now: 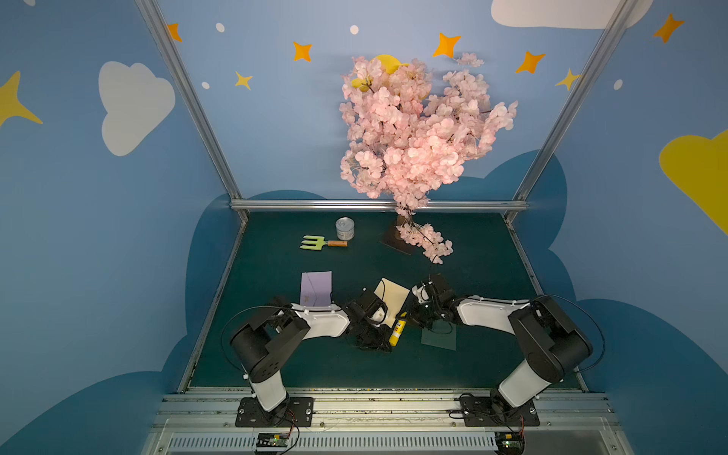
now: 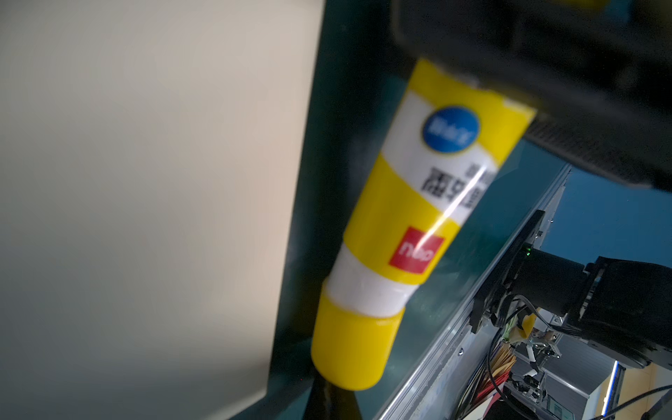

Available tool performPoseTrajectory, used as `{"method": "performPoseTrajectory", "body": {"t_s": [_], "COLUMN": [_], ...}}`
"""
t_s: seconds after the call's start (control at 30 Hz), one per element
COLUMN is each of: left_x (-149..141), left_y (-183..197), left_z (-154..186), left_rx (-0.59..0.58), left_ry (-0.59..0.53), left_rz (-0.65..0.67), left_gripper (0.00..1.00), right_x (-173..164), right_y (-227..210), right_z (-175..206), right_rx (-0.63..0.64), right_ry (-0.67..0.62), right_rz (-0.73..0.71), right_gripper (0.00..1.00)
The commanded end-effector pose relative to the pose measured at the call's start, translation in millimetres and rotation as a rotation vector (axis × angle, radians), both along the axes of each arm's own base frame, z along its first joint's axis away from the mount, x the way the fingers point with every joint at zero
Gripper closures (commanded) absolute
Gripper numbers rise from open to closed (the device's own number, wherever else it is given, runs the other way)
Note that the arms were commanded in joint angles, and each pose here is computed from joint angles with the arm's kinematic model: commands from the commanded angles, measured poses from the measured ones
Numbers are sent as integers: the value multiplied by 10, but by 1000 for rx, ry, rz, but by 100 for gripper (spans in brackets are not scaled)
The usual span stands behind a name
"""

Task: Seal the envelope with a glue stick
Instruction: Close the lid of the glue stick.

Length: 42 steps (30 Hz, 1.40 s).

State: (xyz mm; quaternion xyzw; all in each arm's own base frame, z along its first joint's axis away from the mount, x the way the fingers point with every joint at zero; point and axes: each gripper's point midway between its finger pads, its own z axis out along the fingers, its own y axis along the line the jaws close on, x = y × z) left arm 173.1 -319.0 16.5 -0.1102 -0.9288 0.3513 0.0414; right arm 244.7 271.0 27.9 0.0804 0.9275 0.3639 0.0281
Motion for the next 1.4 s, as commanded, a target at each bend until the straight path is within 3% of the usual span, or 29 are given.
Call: {"method": "performPoseTrajectory", "body": {"t_s": [0.0,0.47,0.73,1.07,1.37], "left_x": [76,194,246,601,744], "left_y": [-40,-59,-38,-53,-92], "left_z": [18,128,178,442,439], "left_rx": [-11,-13,-10,-36,-69], "left_ry": [-11,-67,-95,-219,-243], "left_rz": [13,31,51,150,192], "left_gripper": [97,98,97,98,98], "right_x": [-34,-51,-71,-82,-97], "right_y": [28,136,135,274,403], "right_z": [67,209,203,310,453], "right_rx": [29,125,100,58,79], "right_ry": [-1,35,24,-33,-77], "right_rz": [5,-31,-19,52,112], "right_gripper": [100,100,100,100,100]}}
